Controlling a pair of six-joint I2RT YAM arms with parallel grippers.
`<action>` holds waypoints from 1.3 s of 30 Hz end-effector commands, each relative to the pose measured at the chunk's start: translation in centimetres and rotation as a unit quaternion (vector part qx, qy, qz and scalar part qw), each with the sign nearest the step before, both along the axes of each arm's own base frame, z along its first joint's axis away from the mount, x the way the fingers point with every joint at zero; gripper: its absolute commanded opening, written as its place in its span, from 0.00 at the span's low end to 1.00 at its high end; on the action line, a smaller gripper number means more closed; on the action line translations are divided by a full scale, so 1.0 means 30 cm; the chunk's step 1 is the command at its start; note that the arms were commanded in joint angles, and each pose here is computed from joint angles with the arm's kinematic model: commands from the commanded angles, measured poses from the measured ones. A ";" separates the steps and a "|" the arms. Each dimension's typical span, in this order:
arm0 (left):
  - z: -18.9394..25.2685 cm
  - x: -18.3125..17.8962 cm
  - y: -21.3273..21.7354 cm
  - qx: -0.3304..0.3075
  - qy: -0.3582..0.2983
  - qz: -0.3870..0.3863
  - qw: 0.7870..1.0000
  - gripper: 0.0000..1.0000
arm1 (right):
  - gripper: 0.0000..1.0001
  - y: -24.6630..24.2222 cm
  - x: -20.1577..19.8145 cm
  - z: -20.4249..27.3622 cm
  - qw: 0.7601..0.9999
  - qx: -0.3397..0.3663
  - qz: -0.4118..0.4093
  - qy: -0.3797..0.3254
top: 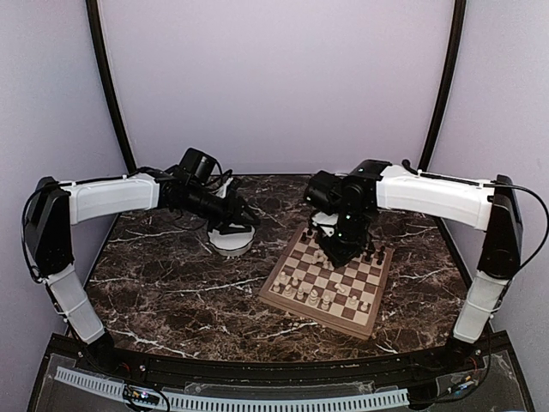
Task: Set up the chess pieces on the board
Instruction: Place the queen at d1, then pick up the pawn from the chessboard.
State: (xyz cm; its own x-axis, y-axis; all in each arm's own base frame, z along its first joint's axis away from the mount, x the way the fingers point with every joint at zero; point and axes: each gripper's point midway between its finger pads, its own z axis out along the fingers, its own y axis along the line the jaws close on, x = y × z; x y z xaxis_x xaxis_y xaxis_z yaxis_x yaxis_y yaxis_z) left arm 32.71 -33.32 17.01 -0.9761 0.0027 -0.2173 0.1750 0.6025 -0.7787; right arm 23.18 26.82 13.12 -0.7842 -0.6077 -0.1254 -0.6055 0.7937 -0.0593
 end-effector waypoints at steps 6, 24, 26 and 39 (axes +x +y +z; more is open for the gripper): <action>0.158 0.011 0.033 0.008 -0.072 -0.006 0.997 0.38 | 0.29 -0.013 0.021 -0.169 0.999 -0.044 0.004 0.004; 0.199 0.011 0.029 -0.004 -0.090 -0.007 0.996 0.38 | 0.36 -0.024 -0.009 -0.213 0.999 -0.025 0.006 0.019; 0.216 0.007 0.026 -0.008 -0.099 -0.011 0.995 0.38 | 0.38 -0.033 -0.023 -0.207 1.000 -0.012 0.011 0.018; 0.233 -0.003 0.013 -0.010 -0.102 -0.022 0.994 0.38 | 0.29 -0.036 -0.038 -0.246 0.999 0.005 0.038 0.011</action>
